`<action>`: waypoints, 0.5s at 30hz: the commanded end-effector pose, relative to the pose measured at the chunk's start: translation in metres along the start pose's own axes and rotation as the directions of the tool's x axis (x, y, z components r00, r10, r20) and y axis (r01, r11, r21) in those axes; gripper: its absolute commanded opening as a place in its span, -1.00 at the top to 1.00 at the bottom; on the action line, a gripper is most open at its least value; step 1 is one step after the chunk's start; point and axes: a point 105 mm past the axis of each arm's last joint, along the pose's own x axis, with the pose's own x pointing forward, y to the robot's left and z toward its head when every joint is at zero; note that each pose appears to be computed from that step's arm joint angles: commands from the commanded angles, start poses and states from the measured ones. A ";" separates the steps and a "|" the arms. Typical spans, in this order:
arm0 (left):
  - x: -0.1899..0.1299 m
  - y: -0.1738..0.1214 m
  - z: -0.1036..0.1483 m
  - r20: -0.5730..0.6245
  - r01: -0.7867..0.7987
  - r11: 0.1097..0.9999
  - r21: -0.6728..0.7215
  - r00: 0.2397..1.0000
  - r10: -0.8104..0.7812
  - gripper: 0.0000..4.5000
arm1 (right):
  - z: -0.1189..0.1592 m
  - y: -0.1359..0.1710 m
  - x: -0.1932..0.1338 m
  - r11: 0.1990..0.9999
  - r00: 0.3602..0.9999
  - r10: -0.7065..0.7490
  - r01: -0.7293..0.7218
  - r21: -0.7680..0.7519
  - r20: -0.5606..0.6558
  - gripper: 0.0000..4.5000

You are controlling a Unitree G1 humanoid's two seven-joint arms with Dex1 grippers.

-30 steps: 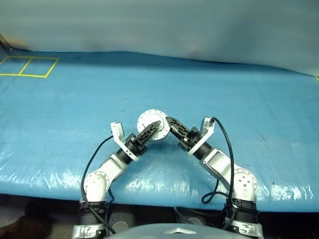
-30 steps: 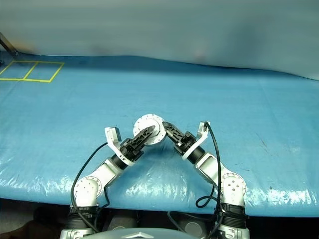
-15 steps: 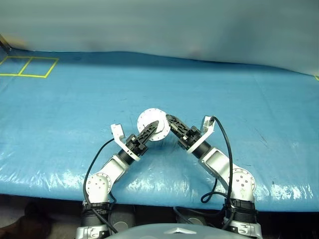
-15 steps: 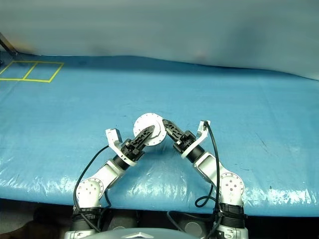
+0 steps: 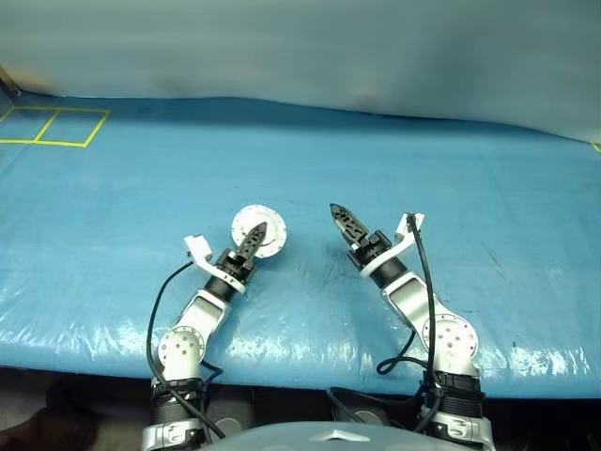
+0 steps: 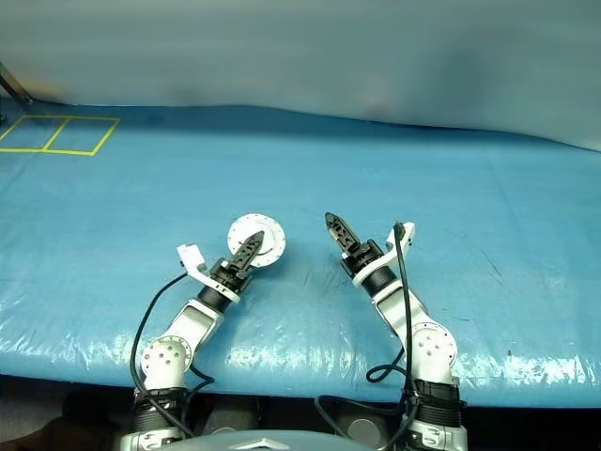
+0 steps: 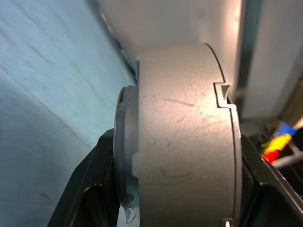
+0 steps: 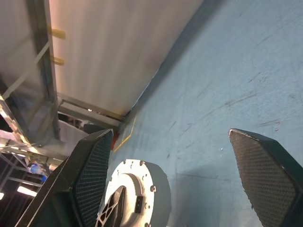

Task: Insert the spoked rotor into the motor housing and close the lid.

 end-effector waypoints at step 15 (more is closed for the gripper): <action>0.039 0.034 0.071 0.264 -0.272 0.961 0.049 0.932 0.250 -0.49 | 0.003 0.002 0.001 1.000 1.000 0.003 -0.003 -0.023 0.029 -0.85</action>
